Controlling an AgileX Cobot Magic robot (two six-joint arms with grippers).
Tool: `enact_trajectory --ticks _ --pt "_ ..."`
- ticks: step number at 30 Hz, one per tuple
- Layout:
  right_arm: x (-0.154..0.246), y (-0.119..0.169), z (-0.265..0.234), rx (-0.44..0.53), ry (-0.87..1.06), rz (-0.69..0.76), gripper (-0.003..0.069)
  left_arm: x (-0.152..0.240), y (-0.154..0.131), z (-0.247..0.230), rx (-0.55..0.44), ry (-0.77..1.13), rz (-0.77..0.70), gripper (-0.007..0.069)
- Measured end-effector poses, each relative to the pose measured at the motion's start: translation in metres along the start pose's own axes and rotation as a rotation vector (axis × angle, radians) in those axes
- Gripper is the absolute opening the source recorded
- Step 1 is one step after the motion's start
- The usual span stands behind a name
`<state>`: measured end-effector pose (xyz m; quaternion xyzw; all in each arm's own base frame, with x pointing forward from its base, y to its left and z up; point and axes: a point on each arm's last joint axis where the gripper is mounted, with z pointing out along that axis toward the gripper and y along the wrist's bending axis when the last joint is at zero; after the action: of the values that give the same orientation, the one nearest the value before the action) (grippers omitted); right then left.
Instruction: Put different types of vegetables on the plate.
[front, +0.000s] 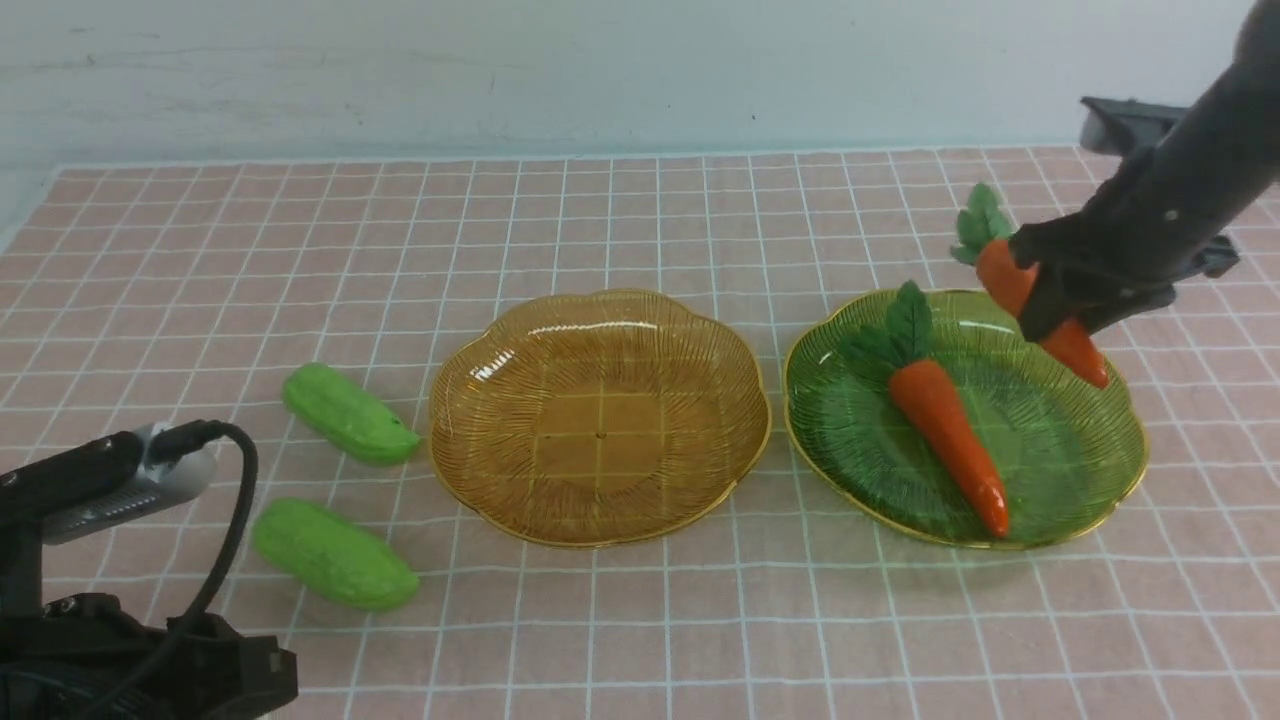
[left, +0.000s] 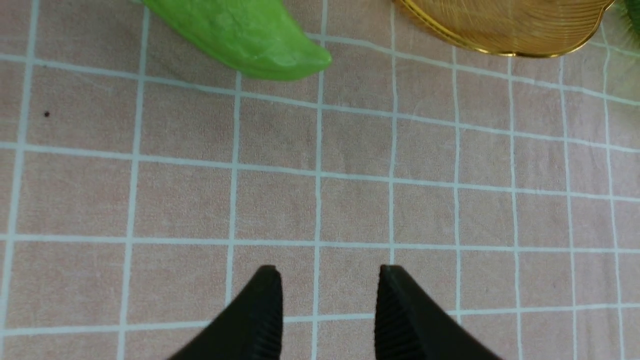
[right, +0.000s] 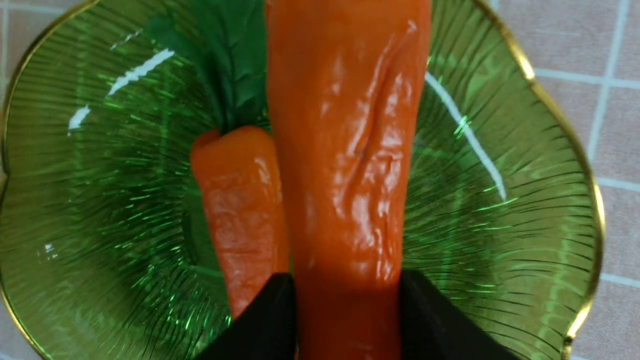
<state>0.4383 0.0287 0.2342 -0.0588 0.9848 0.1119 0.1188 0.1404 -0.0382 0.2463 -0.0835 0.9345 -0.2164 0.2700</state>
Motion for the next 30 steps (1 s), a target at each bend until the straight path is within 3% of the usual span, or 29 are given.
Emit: enact_trajectory --ticks 4,7,12,16,22,30 --pt "0.001 0.018 0.008 0.025 0.024 -0.056 0.0352 -0.001 0.000 0.000 -0.001 -0.005 0.014 0.0248" --pt "0.002 0.028 0.016 0.047 0.047 -0.066 0.0515 -0.001 0.000 0.001 -0.002 -0.004 0.013 0.0248" --pt "0.002 0.027 0.012 0.098 0.041 -0.022 0.0648 -0.002 0.000 0.001 -0.002 -0.006 -0.030 0.0248" --pt "0.007 0.031 -0.024 0.130 -0.034 0.019 0.0666 -0.012 -0.003 -0.002 -0.018 -0.020 -0.053 0.0248" --pt "0.044 0.049 -0.096 0.090 -0.148 0.025 0.0621 -0.040 -0.004 0.013 -0.062 -0.018 -0.126 0.0279" --pt "0.076 0.053 -0.110 0.084 -0.123 -0.004 0.0550 -0.071 0.018 0.069 -0.143 -0.117 -0.282 0.0403"
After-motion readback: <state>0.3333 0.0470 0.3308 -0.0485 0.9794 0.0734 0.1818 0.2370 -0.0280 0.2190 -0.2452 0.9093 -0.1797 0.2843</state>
